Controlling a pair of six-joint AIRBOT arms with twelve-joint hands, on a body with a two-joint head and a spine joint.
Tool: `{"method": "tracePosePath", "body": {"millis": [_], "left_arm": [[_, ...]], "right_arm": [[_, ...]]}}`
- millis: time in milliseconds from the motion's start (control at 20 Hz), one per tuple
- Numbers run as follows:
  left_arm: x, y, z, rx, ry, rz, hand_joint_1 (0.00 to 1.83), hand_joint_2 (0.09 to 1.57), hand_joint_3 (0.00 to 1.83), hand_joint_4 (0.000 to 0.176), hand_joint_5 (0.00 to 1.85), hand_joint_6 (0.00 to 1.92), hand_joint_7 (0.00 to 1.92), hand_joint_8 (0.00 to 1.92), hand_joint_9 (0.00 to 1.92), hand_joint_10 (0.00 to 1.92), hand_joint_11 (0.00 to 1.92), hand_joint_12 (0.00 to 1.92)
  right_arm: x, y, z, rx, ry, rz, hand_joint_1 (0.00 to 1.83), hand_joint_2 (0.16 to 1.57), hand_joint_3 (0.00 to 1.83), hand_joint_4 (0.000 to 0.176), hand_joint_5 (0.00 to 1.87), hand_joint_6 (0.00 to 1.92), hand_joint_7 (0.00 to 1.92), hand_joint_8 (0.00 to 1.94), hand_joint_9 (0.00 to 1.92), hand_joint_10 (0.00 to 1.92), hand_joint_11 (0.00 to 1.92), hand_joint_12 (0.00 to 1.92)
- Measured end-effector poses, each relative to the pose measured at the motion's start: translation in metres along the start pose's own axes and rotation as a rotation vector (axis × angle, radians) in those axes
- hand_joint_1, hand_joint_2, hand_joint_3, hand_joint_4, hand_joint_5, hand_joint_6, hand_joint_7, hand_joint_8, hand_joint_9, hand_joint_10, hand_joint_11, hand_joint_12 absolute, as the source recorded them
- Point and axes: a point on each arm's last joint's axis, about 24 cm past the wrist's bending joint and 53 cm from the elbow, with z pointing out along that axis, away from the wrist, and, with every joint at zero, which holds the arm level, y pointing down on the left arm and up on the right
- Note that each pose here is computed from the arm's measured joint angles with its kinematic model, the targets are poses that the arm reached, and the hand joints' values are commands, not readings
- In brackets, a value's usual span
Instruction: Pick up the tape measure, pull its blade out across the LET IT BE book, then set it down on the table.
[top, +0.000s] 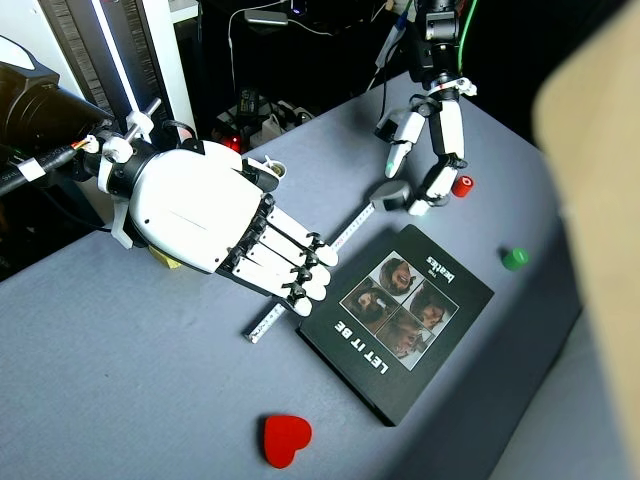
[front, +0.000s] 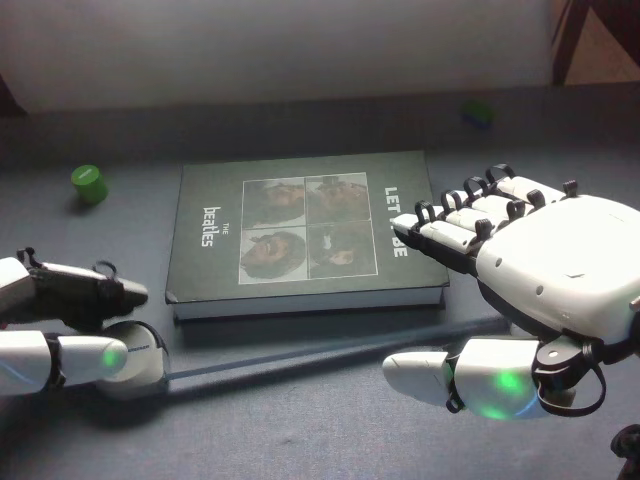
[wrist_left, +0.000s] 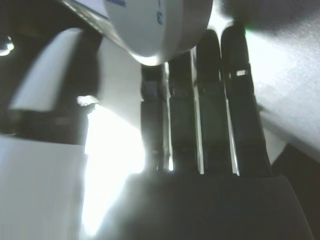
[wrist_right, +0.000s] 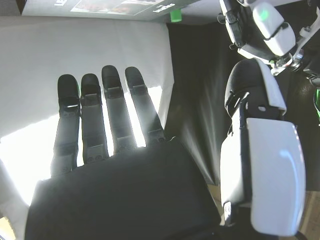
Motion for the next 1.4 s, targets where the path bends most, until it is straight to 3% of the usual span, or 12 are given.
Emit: {"method": "tracePosePath", "body": {"millis": [150, 500, 650, 700, 750, 900, 950, 1000, 1050, 1100, 1300, 1400], "left_arm": [[-0.011, -0.005, -0.002, 0.002, -0.014, 0.04, 0.53, 0.99, 0.0, 0.0, 0.3, 0.0, 0.34, 0.0, 0.3, 0.0, 0.16, 0.6], [-0.074, -0.075, 0.009, 0.102, -0.142, 0.199, 0.47, 0.96, 0.01, 0.0, 0.21, 0.0, 0.24, 0.0, 0.23, 0.0, 0.07, 0.64], [-0.057, -0.1, 0.027, 0.126, -0.117, 0.201, 0.42, 1.01, 0.0, 0.023, 0.44, 0.01, 0.59, 0.05, 0.6, 0.08, 0.32, 0.77], [-0.05, -0.105, 0.03, 0.134, -0.116, 0.204, 0.53, 1.02, 0.0, 0.0, 0.65, 0.38, 0.69, 0.76, 0.71, 0.81, 0.59, 1.02], [-0.045, -0.111, 0.032, 0.143, -0.133, 0.21, 0.72, 1.07, 0.0, 0.0, 0.52, 1.39, 0.66, 1.58, 0.77, 1.65, 0.79, 1.59], [-0.047, -0.142, 0.039, 0.131, -0.27, 0.333, 0.83, 1.09, 0.0, 0.0, 0.47, 1.79, 0.65, 1.85, 0.81, 1.87, 0.86, 1.85], [-0.046, -0.144, 0.039, 0.114, -0.298, 0.344, 0.97, 1.1, 0.0, 0.0, 0.7, 1.89, 0.76, 1.91, 0.87, 1.91, 0.95, 1.91], [-0.042, -0.143, 0.039, 0.098, -0.309, 0.357, 0.97, 1.1, 0.0, 0.0, 0.7, 1.89, 0.76, 1.91, 0.87, 1.91, 0.95, 1.91], [-0.035, -0.14, 0.039, 0.061, -0.312, 0.384, 0.88, 1.15, 0.01, 0.0, 1.04, 1.92, 1.03, 1.92, 1.06, 1.92, 1.1, 1.92], [-0.015, -0.133, 0.045, -0.026, -0.279, 0.421, 0.67, 1.25, 0.01, 0.0, 1.25, 1.92, 1.26, 1.92, 1.31, 1.92, 1.36, 1.92], [0.018, -0.135, 0.053, -0.132, -0.253, 0.499, 0.59, 1.31, 0.0, 0.0, 1.26, 1.92, 1.32, 1.92, 1.38, 1.92, 1.47, 1.92], [0.035, -0.129, 0.052, -0.152, -0.275, 0.451, 0.64, 1.29, 0.0, 0.0, 1.22, 1.92, 1.3, 1.92, 1.36, 1.92, 1.44, 1.92]], "right_arm": [[0.0, 0.0, 0.0, 0.0, 0.0, 0.0, 0.1, 1.06, 0.0, 0.0, 0.15, 0.0, 0.17, 0.0, 0.13, 0.0, 0.0, 0.61], [0.002, -0.001, 0.0, 0.001, 0.003, -0.004, 0.1, 1.06, 0.0, 0.0, 0.18, 0.01, 0.19, 0.0, 0.13, 0.0, 0.0, 0.59], [0.002, -0.001, 0.0, 0.0, 0.003, -0.004, 0.43, 1.07, 0.0, 0.0, 0.6, 0.15, 0.67, 0.13, 0.55, 0.15, 0.2, 1.22], [0.001, -0.001, -0.001, 0.001, 0.001, -0.005, 0.72, 1.02, 0.02, 0.0, 0.7, 0.92, 0.71, 1.06, 0.63, 1.45, 0.62, 1.72], [0.001, -0.001, 0.0, 0.001, 0.002, -0.004, 0.92, 1.0, 0.01, 0.0, 0.71, 1.72, 0.79, 1.76, 1.02, 1.83, 1.19, 1.88], [0.003, -0.002, -0.001, 0.003, 0.007, -0.004, 0.99, 1.01, 0.0, 0.0, 0.75, 1.88, 0.87, 1.91, 1.15, 1.9, 1.38, 1.91], [0.003, -0.002, -0.001, 0.001, 0.005, -0.006, 1.03, 1.09, 0.03, 0.0, 1.09, 1.91, 1.31, 1.93, 1.5, 1.92, 1.73, 1.92], [0.002, -0.002, -0.001, 0.0, 0.004, -0.007, 1.03, 1.09, 0.03, 0.0, 1.09, 1.91, 1.31, 1.93, 1.5, 1.92, 1.73, 1.92], [0.002, -0.002, -0.001, 0.001, 0.002, -0.008, 0.97, 1.21, 0.0, 0.0, 1.24, 1.92, 1.49, 1.94, 1.65, 1.92, 1.86, 1.92], [0.002, -0.003, -0.001, 0.005, 0.002, -0.004, 0.97, 1.27, 0.01, 0.176, 1.31, 1.92, 1.54, 1.94, 1.71, 1.92, 1.92, 1.92], [0.004, -0.001, 0.002, 0.003, -0.004, -0.003, 1.01, 1.3, 0.01, 0.176, 1.29, 1.92, 1.53, 1.94, 1.7, 1.92, 1.92, 1.92], [0.006, -0.003, 0.012, 0.015, -0.021, -0.007, 0.98, 1.32, 0.02, 0.176, 1.3, 1.92, 1.53, 1.94, 1.72, 1.92, 1.92, 1.92]]}}
